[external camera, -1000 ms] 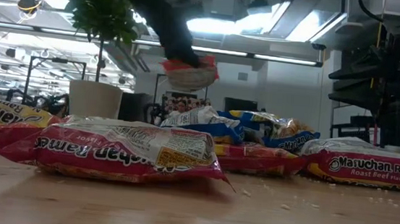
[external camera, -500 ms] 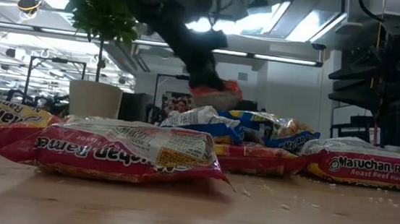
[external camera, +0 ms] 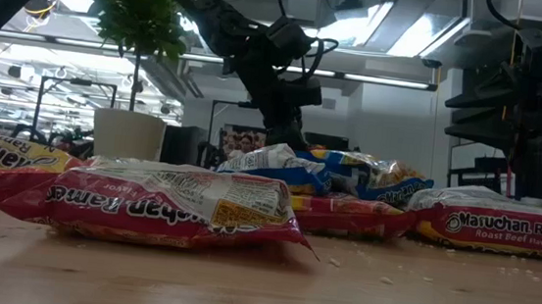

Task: Sort Maruchan noodles
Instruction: Put the orange noodle pack into the black bin

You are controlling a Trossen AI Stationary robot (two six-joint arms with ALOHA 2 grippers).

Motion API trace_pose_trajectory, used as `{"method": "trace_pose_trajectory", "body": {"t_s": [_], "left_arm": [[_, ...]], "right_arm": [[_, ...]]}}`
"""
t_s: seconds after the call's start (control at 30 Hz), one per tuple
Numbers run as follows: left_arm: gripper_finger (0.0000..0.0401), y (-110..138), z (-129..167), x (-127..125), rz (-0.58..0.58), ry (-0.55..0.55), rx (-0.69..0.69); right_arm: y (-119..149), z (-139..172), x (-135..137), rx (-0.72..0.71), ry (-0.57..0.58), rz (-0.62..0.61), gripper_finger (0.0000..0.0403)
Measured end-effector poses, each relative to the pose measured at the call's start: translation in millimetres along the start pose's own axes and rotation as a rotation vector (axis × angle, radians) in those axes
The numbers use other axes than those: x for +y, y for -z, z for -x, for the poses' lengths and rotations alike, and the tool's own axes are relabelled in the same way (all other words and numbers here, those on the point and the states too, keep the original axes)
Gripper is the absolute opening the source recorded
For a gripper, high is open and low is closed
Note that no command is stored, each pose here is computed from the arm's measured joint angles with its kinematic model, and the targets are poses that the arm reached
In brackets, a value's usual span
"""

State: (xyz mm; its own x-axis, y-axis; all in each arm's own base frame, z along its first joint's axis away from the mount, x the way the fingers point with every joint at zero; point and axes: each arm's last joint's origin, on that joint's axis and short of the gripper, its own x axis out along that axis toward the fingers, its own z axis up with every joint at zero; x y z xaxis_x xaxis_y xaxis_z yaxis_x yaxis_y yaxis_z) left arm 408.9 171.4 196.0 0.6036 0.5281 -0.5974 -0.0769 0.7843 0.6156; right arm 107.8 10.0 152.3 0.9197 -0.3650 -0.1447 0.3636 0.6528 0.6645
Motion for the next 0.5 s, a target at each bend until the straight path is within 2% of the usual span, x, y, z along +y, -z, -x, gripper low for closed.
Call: {"method": "trace_pose_trajectory", "body": {"t_s": [0.5], "left_arm": [[0.0062,3.5,-1.4,3.1,0.017,0.017,-0.001]], "right_arm": [[0.0,0.0,0.0,0.000,0.000,0.000,0.0193]]}}
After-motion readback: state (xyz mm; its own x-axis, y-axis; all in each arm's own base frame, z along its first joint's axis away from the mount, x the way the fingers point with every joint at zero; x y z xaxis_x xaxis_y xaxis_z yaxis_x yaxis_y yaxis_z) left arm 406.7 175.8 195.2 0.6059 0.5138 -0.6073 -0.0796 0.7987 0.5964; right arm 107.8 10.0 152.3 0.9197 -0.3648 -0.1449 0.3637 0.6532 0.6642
